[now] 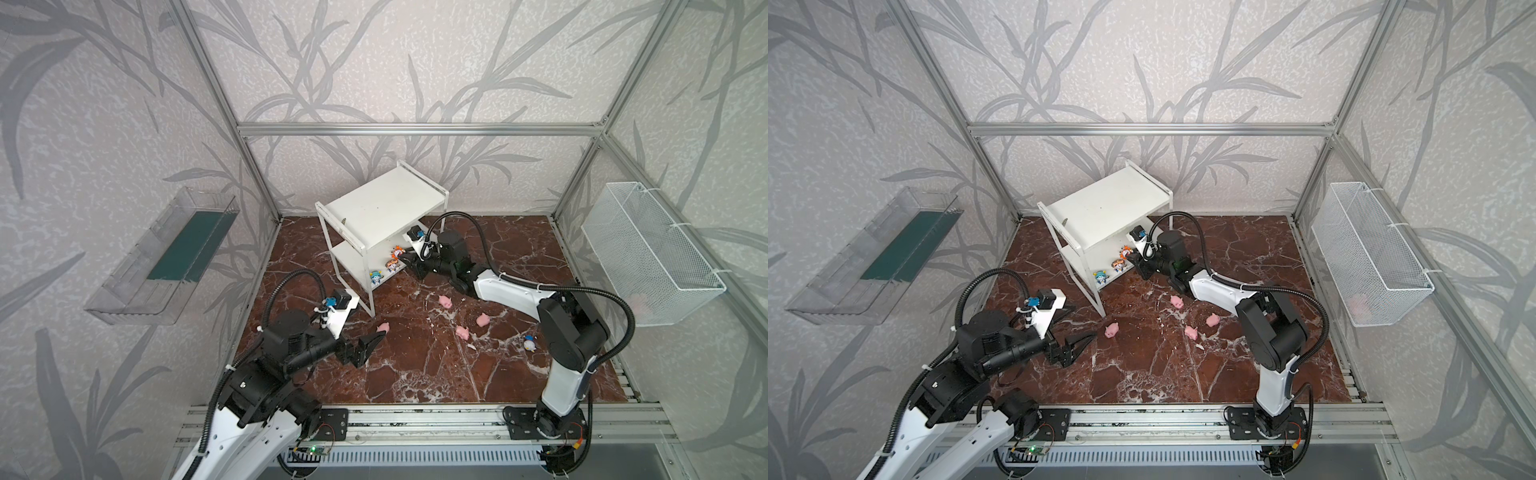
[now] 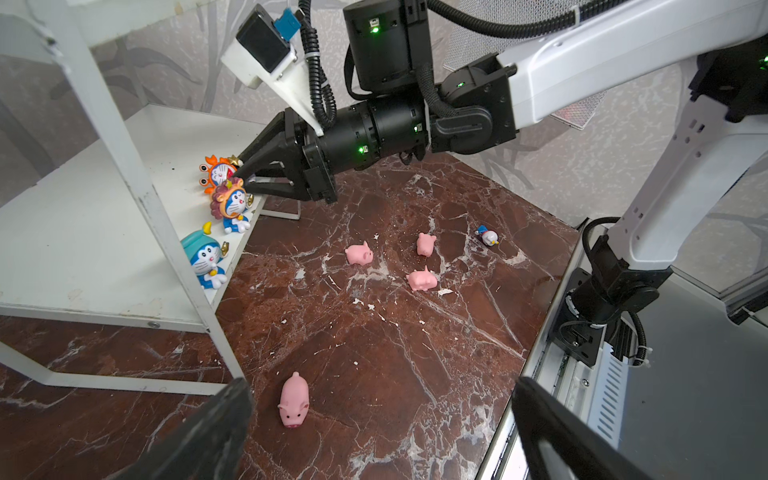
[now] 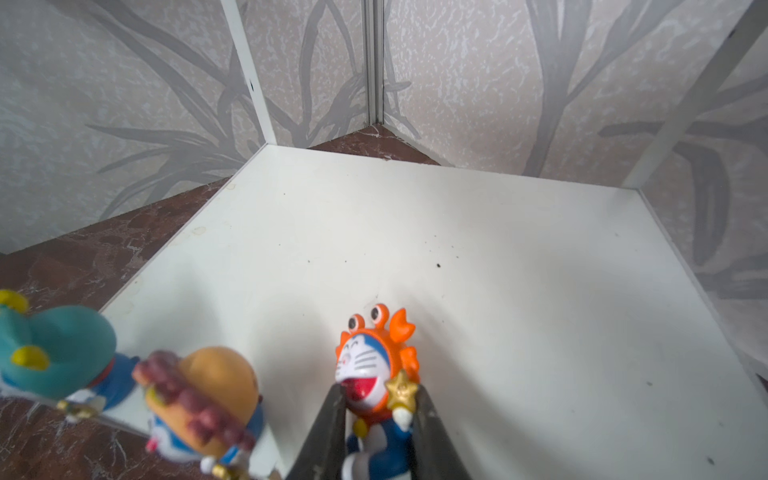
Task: Place and organize the plastic toys onto the shelf
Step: 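Lift the crab-hat figurine off the shelf and carry it toward the left gripper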
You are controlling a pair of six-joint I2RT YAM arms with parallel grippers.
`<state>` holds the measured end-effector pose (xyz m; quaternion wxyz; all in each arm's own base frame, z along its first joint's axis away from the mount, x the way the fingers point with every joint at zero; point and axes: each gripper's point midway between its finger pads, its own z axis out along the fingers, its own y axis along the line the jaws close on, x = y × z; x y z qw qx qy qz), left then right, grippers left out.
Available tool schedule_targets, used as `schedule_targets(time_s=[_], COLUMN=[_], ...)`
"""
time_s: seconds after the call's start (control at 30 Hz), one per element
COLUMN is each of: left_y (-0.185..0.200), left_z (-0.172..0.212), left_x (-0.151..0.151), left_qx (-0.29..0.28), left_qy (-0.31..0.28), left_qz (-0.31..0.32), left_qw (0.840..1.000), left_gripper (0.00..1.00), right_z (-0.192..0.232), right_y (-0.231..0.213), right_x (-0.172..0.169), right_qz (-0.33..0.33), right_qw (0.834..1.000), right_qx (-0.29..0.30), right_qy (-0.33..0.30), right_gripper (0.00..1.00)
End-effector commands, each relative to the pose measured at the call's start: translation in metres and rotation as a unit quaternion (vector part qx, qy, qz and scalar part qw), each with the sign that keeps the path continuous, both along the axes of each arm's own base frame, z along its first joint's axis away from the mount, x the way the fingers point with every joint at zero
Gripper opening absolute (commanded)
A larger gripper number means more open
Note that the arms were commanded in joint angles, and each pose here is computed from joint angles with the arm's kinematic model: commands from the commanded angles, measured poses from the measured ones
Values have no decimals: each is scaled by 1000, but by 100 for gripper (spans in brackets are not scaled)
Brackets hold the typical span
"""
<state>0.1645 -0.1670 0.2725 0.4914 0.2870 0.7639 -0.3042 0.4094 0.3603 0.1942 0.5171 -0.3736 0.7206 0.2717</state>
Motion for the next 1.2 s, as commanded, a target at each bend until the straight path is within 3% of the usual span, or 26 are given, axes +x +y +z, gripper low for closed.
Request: schedule_targets(time_s=[0.0,0.3,0.5,0.73,0.97,1.17], left_y=[-2,-14,-18,-27,-42,-50], left_z=[5,9,10,6,10,7], left_x=[4,8,11,9,-6,-15], left_qx=[-4,-8,-13,-22,-52,-63], left_qy=[-5,18,22,40,57,81], left_qz=[-1,-23,-27,-48,-112,-148], left_qw=[1000,1000,999,998,991,984], left_gripper=[99,99,99,99,88,77], right_z=[30,49,57,60,60,65], right_y=[-15,-54,-65,-56,-29,-9], right_x=[-1,-42,-97,-177,-234,-256], right_qz=[-25,-46,14,131,211,242], right_qw=[998,995,995,985,970,960], right_qx=[9,20,54,71,92,106], right_qy=[-53,-84,-78,-83,-84,-92], right_gripper=[17,16,13,9,5,4])
